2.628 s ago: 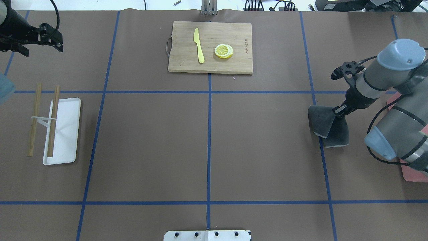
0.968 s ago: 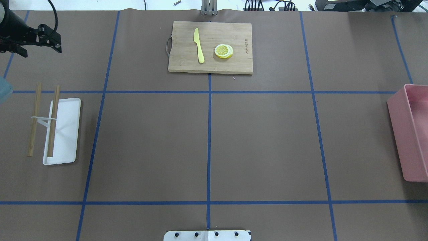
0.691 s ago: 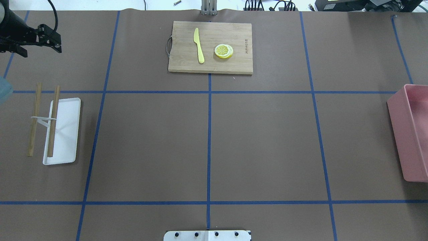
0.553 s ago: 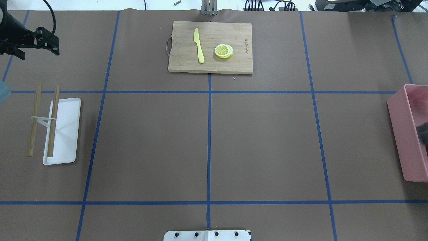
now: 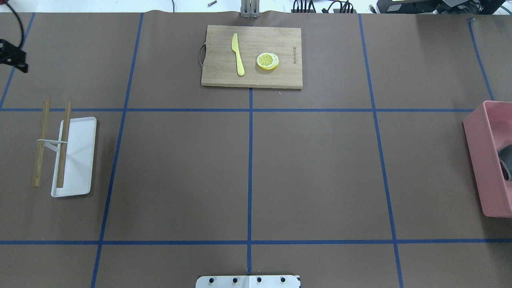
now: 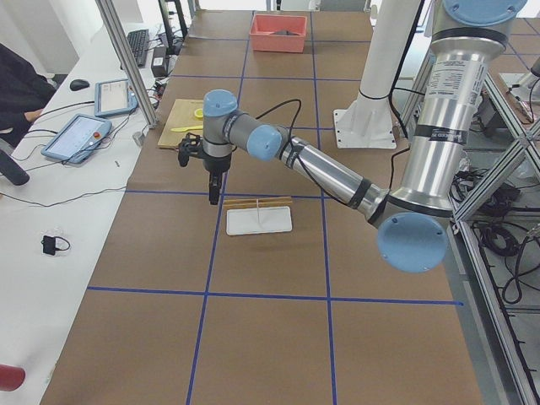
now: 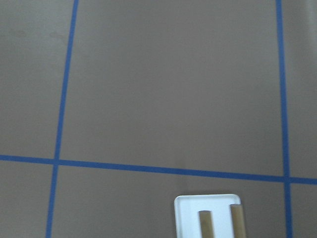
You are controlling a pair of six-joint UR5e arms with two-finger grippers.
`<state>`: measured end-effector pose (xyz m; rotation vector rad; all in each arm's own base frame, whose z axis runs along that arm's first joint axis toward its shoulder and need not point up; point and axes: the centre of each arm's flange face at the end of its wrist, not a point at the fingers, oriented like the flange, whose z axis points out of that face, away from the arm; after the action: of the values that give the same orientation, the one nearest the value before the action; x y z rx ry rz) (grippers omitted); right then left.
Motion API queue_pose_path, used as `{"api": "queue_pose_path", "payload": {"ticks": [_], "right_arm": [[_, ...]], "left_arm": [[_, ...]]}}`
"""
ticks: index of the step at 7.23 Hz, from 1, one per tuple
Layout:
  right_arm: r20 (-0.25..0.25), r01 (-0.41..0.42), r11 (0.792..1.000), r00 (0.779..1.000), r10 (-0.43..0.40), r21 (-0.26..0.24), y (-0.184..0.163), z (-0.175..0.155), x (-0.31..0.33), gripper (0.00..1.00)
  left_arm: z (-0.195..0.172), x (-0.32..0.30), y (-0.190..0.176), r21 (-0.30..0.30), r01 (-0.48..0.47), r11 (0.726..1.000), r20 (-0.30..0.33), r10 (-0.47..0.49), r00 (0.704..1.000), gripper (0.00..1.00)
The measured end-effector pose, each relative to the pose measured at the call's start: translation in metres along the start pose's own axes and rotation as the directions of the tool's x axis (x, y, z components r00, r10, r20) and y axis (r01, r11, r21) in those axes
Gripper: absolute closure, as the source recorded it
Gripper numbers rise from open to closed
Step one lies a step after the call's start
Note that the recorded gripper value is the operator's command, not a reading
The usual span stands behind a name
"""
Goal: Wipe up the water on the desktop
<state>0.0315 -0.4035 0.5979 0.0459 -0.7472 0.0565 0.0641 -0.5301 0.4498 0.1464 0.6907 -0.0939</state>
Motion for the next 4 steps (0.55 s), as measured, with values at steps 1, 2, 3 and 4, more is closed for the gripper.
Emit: {"api": "queue_pose_path", "payload": {"ticks": [1,2,3,4], "right_arm": [[0.000,0.002,1.000,1.000,-0.002,-0.001,-0.002,0.001,-0.001,0.00],[0.005,0.002,1.000,1.000,-0.002,-0.003,-0.004,0.002,-0.001,0.00],[0.013,-0.001,1.000,1.000,0.001,-0.008,-0.007,0.003,-0.002,0.00],[0.017,-0.007,1.000,1.000,0.007,-0.015,-0.011,0.007,0.000,0.00]], "left_arm": [[0.004,-0.053,0.015,-0.028,-0.037,0.999,0.009,0.037,0.999,0.02],[0.010,-0.102,0.028,-0.059,-0.065,0.996,-0.002,0.065,0.998,0.02],[0.016,-0.152,0.038,-0.083,-0.079,0.993,-0.032,0.077,0.997,0.02],[0.026,-0.196,0.047,-0.101,-0.090,0.991,-0.061,0.084,0.995,0.02]]}}
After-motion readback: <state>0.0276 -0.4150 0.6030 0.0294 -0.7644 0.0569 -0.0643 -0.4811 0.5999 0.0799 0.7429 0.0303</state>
